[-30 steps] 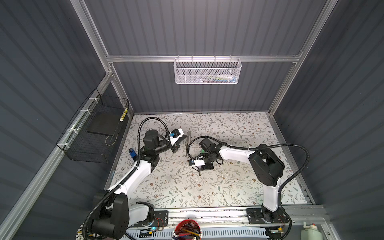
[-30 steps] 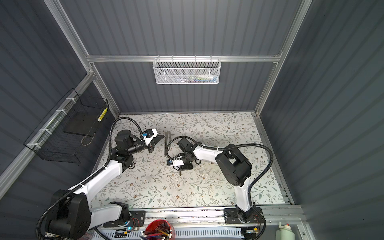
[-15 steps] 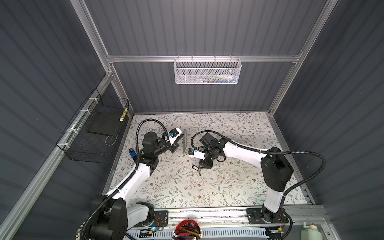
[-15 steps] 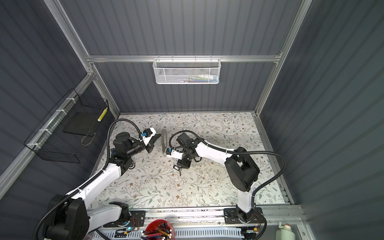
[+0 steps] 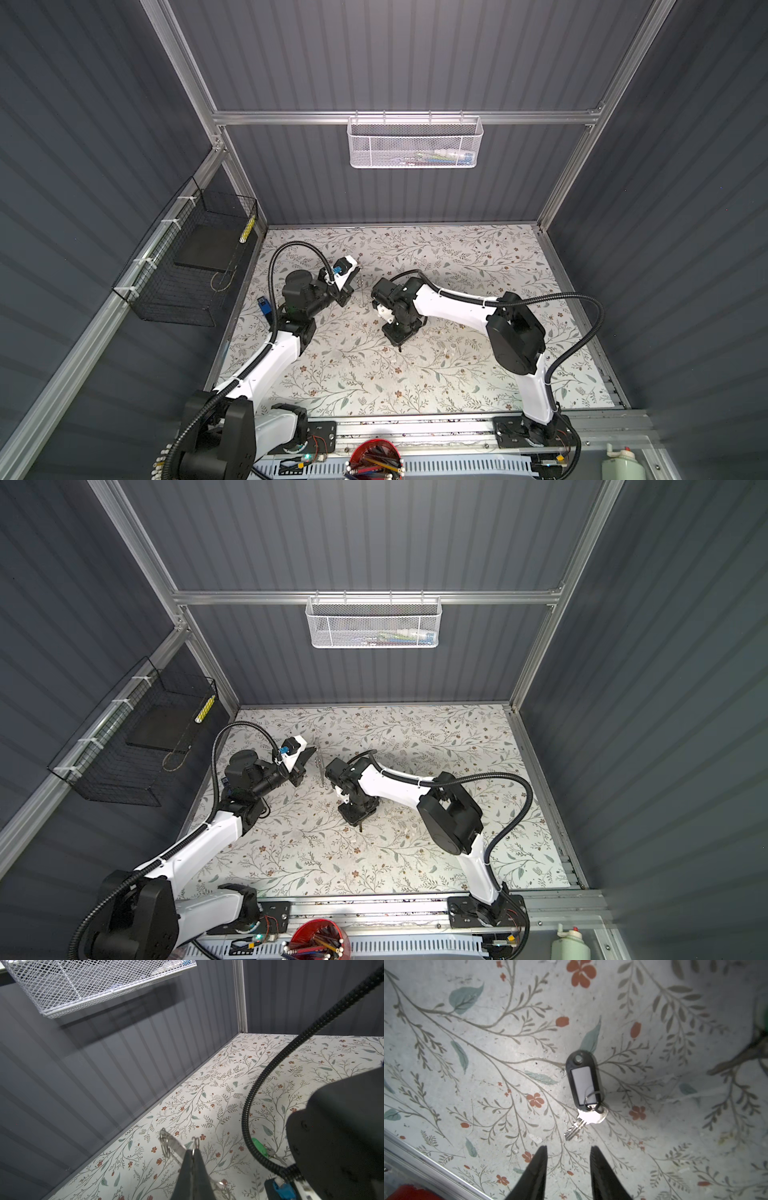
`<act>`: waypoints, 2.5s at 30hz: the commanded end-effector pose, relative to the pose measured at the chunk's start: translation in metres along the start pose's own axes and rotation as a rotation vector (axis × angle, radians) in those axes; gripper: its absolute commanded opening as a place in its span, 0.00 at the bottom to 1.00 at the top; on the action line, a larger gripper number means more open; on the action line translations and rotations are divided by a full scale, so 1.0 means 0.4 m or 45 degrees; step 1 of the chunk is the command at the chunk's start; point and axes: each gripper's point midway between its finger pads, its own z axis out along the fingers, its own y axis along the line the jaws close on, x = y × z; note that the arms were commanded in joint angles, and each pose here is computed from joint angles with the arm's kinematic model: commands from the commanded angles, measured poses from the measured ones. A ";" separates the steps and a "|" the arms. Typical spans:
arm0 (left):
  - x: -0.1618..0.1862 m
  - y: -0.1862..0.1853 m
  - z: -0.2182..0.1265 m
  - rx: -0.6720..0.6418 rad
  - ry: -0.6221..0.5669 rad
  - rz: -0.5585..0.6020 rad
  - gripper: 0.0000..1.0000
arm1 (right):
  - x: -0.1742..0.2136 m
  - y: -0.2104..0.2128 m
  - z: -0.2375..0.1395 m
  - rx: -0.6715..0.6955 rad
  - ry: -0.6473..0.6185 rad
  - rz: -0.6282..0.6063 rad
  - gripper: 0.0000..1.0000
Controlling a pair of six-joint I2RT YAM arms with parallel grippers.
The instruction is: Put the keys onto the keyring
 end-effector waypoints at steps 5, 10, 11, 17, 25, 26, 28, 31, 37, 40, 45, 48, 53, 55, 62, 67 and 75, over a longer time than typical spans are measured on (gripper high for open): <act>-0.032 0.011 -0.025 -0.055 -0.068 0.022 0.00 | -0.024 -0.030 0.005 0.175 0.063 0.131 0.36; -0.028 0.006 -0.028 -0.051 -0.062 0.022 0.00 | -0.030 -0.040 0.020 0.222 0.096 0.146 0.34; -0.030 0.005 -0.028 -0.045 -0.066 0.022 0.00 | -0.029 -0.042 0.022 0.227 0.098 0.147 0.33; -0.037 0.001 -0.027 -0.029 -0.080 0.010 0.00 | -0.028 -0.045 0.037 0.241 0.130 0.152 0.29; -0.039 -0.006 -0.029 -0.012 -0.087 0.007 0.00 | -0.034 -0.044 0.037 0.245 0.126 0.142 0.28; -0.039 -0.006 -0.028 -0.010 -0.087 0.008 0.00 | -0.034 -0.042 0.040 0.241 0.131 0.141 0.28; -0.039 -0.007 -0.027 -0.005 -0.088 0.007 0.00 | -0.035 -0.042 0.044 0.243 0.143 0.134 0.28; -0.035 -0.008 -0.025 -0.002 -0.083 0.003 0.00 | -0.040 -0.039 0.050 0.240 0.150 0.124 0.28; -0.033 -0.011 -0.023 0.006 -0.083 -0.002 0.00 | -0.043 -0.034 0.055 0.227 0.159 0.112 0.29; -0.033 -0.009 -0.025 -0.001 -0.083 -0.004 0.00 | -0.041 -0.033 0.061 0.223 0.171 0.108 0.29; -0.034 -0.010 -0.024 0.006 -0.084 -0.009 0.00 | -0.043 -0.033 0.064 0.223 0.173 0.102 0.29; -0.034 -0.011 -0.024 0.008 -0.085 -0.012 0.00 | -0.044 -0.032 0.064 0.223 0.174 0.103 0.29; -0.039 -0.012 -0.025 0.011 -0.091 -0.008 0.00 | -0.045 -0.031 0.070 0.223 0.185 0.098 0.28; -0.039 -0.013 -0.025 0.015 -0.092 -0.011 0.00 | -0.047 -0.033 0.072 0.228 0.195 0.098 0.28; -0.041 -0.014 -0.025 0.020 -0.094 -0.010 0.00 | -0.046 -0.031 0.079 0.236 0.214 0.090 0.27; -0.039 -0.015 -0.024 0.022 -0.089 -0.009 0.00 | -0.043 -0.031 0.083 0.243 0.231 0.090 0.26; -0.038 -0.015 -0.025 0.022 -0.087 -0.008 0.00 | -0.043 -0.034 0.069 0.286 0.216 0.074 0.25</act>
